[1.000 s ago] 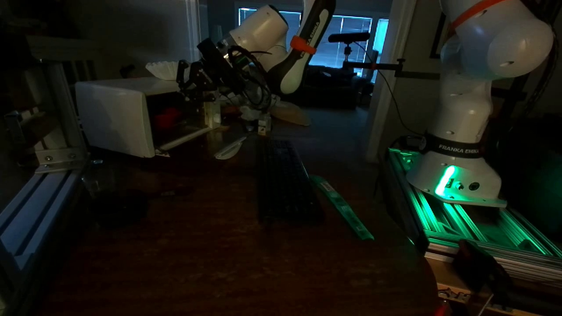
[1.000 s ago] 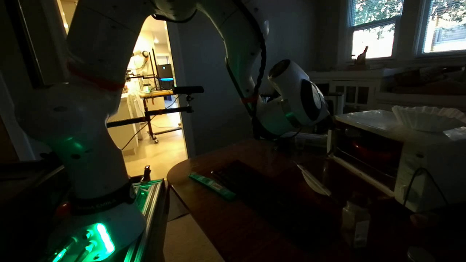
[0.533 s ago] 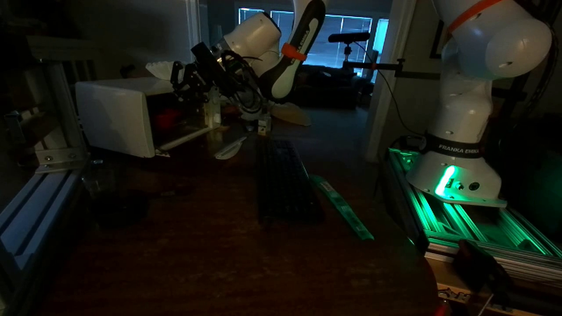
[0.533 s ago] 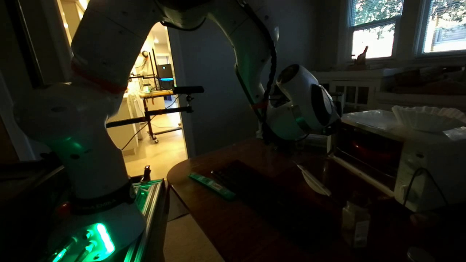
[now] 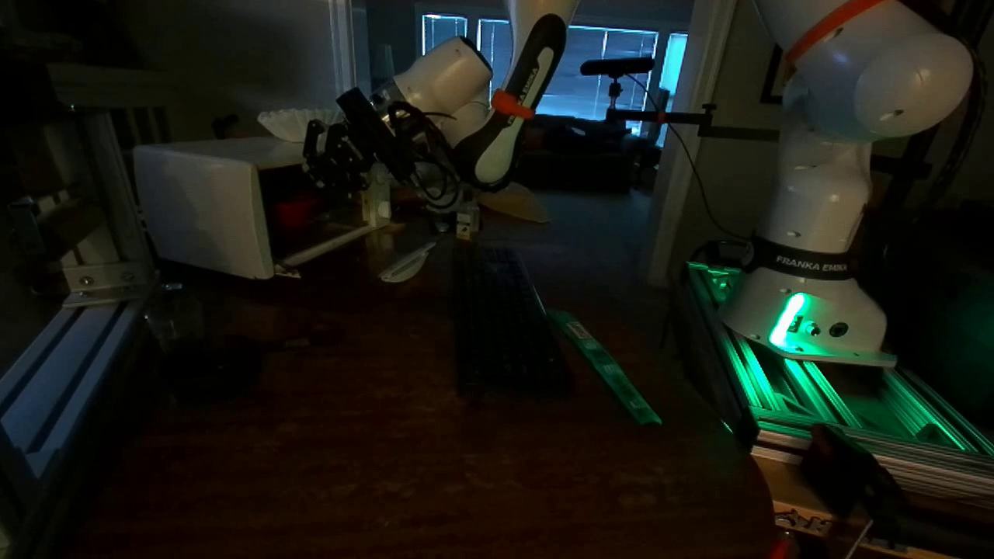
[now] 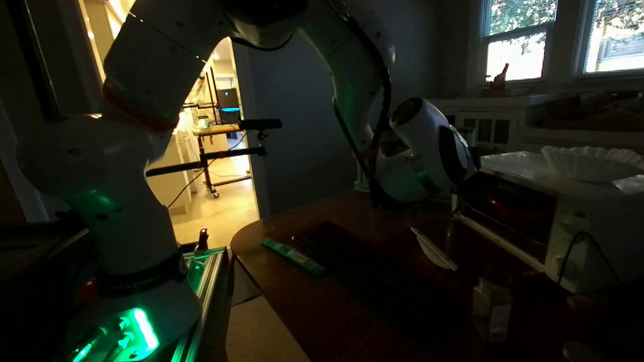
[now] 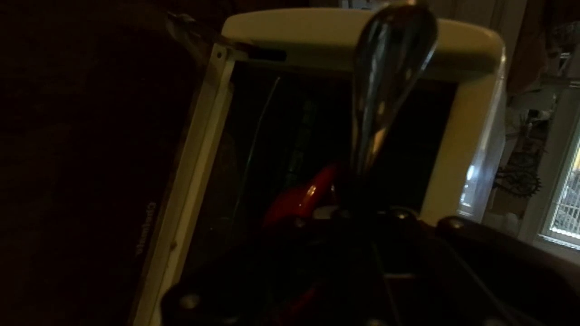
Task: Pick up the spoon and use it to move the red bowl in the microwave closer
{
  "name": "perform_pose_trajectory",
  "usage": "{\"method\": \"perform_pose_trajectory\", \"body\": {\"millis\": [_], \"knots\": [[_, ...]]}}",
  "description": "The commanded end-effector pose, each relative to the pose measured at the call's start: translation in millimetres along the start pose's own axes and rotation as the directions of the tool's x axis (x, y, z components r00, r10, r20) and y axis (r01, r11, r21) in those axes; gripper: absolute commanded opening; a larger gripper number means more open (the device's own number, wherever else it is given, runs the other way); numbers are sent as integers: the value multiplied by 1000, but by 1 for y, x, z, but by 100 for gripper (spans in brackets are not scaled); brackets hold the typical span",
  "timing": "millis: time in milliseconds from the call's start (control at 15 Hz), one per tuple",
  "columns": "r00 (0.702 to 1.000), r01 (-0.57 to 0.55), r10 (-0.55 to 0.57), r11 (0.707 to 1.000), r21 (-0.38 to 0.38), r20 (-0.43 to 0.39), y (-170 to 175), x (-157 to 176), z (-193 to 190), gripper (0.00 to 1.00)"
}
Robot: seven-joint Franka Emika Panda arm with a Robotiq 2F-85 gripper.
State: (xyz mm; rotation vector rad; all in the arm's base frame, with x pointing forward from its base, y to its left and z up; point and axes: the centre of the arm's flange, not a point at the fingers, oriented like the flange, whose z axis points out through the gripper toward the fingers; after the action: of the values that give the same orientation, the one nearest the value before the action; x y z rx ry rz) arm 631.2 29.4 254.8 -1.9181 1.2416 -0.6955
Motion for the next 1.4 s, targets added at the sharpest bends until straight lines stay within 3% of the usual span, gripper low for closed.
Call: {"method": "perform_pose_trajectory", "body": {"millis": [0, 1333], "knots": [[999, -36, 35, 999, 36, 23, 1, 4, 8, 2], [993, -97, 93, 994, 55, 79, 2, -18, -10, 2]]}}
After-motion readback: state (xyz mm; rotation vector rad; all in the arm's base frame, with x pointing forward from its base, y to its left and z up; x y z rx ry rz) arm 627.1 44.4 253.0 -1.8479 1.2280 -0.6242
